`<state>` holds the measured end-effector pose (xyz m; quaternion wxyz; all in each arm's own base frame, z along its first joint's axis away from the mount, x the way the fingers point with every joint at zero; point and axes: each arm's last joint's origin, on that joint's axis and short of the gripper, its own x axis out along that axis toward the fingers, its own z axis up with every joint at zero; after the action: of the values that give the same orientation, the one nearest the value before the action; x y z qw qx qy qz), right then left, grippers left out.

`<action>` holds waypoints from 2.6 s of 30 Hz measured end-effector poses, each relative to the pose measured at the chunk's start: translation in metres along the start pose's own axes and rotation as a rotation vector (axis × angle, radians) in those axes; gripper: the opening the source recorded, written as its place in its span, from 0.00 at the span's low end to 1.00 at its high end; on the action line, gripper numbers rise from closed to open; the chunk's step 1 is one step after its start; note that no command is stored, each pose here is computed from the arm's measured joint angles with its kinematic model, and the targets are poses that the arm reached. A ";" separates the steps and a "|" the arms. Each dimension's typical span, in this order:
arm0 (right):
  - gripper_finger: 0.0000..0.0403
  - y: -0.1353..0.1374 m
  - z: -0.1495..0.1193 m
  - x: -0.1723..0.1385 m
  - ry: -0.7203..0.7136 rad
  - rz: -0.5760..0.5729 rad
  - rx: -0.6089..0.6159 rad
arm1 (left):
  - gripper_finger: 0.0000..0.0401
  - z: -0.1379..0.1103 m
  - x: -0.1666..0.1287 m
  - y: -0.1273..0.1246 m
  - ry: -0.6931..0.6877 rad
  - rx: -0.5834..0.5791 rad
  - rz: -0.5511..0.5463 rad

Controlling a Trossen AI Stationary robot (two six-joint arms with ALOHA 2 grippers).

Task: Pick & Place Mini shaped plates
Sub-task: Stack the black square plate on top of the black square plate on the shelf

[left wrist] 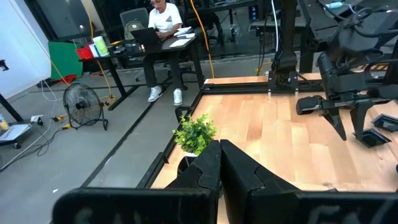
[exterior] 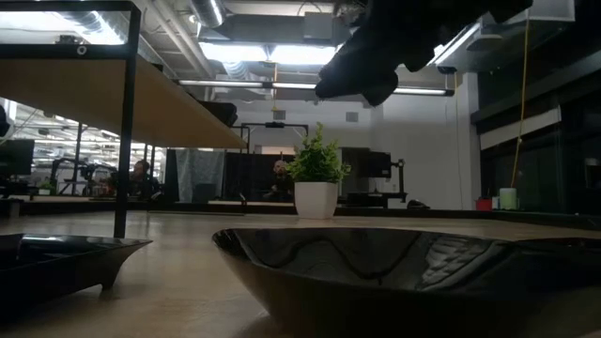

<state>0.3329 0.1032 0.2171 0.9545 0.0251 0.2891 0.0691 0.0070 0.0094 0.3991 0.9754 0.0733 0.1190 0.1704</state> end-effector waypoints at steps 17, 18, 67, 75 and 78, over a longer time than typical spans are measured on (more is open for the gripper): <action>0.31 0.003 0.001 0.000 0.006 0.089 0.039 | 0.01 0.000 0.000 0.000 0.000 0.000 0.000; 0.31 0.003 0.000 0.000 0.008 0.091 0.037 | 0.01 0.000 0.000 0.000 0.000 0.000 0.000; 0.31 0.041 -0.049 -0.016 0.533 0.154 0.420 | 0.01 0.000 0.000 0.000 0.000 0.000 0.000; 0.31 0.050 -0.053 -0.020 0.566 0.134 0.447 | 0.01 0.000 0.000 0.000 0.000 0.000 0.000; 0.31 0.054 -0.055 -0.021 0.556 0.118 0.436 | 0.01 0.000 0.000 0.000 0.000 0.000 0.000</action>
<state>0.2789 0.1539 0.1877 0.8058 0.2251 0.5439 0.0647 0.0070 0.0094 0.3991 0.9754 0.0731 0.1189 0.1706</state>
